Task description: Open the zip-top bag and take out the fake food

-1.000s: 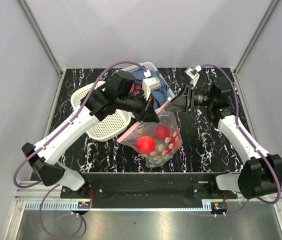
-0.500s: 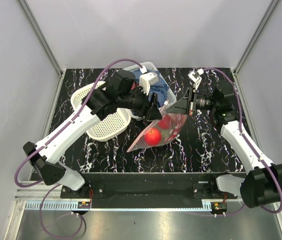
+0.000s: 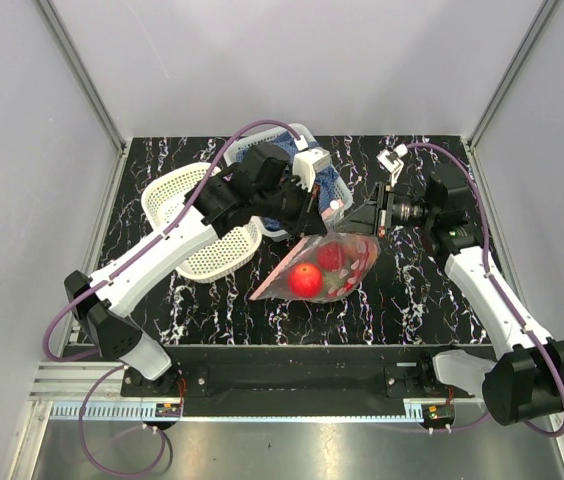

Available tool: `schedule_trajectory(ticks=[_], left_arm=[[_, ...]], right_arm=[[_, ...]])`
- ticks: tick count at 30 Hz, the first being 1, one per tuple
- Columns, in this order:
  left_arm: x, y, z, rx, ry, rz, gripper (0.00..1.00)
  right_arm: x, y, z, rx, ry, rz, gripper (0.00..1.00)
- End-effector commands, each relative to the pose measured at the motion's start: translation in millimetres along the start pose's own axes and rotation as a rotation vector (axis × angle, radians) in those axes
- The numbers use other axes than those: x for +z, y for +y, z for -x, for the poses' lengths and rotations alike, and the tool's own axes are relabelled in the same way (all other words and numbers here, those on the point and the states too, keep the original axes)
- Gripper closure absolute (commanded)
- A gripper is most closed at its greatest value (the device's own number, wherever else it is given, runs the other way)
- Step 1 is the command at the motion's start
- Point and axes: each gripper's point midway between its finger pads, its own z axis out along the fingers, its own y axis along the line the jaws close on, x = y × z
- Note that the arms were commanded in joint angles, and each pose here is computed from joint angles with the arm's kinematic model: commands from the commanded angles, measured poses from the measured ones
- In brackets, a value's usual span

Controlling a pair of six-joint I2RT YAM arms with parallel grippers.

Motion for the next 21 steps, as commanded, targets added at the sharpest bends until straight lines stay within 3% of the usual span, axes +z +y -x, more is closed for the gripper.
schedule_trajectory(ticks=[1,3,4,8,17,20,21], left_arm=[[-21,-13,22,0.059,-0.093,-0.021,1.00],[-22,-19,21,0.072,-0.084,-0.055,1.00],[-23,-22,21,0.079,-0.084,-0.070,1.00],[-27,-32,18,0.104,-0.073,-0.127,1.00],[-27,-49,4,0.104,-0.027,-0.229,1.00],[-28,-48,4,0.111,-0.031,-0.222,1.00],[-29,-48,5,0.115,-0.034,-0.224,1.00]], right_arm=[[-4,20,-4,-0.083,0.025,0.042,0.69],[-5,21,-2,-0.106,0.027,0.043,0.58],[-4,20,0,-0.116,0.024,0.039,0.45],[-3,18,4,-0.110,0.031,0.029,0.34],[0,16,14,-0.133,0.037,0.037,0.33],[0,19,15,-0.130,0.048,0.053,0.44],[0,20,15,-0.134,0.046,0.053,0.58]])
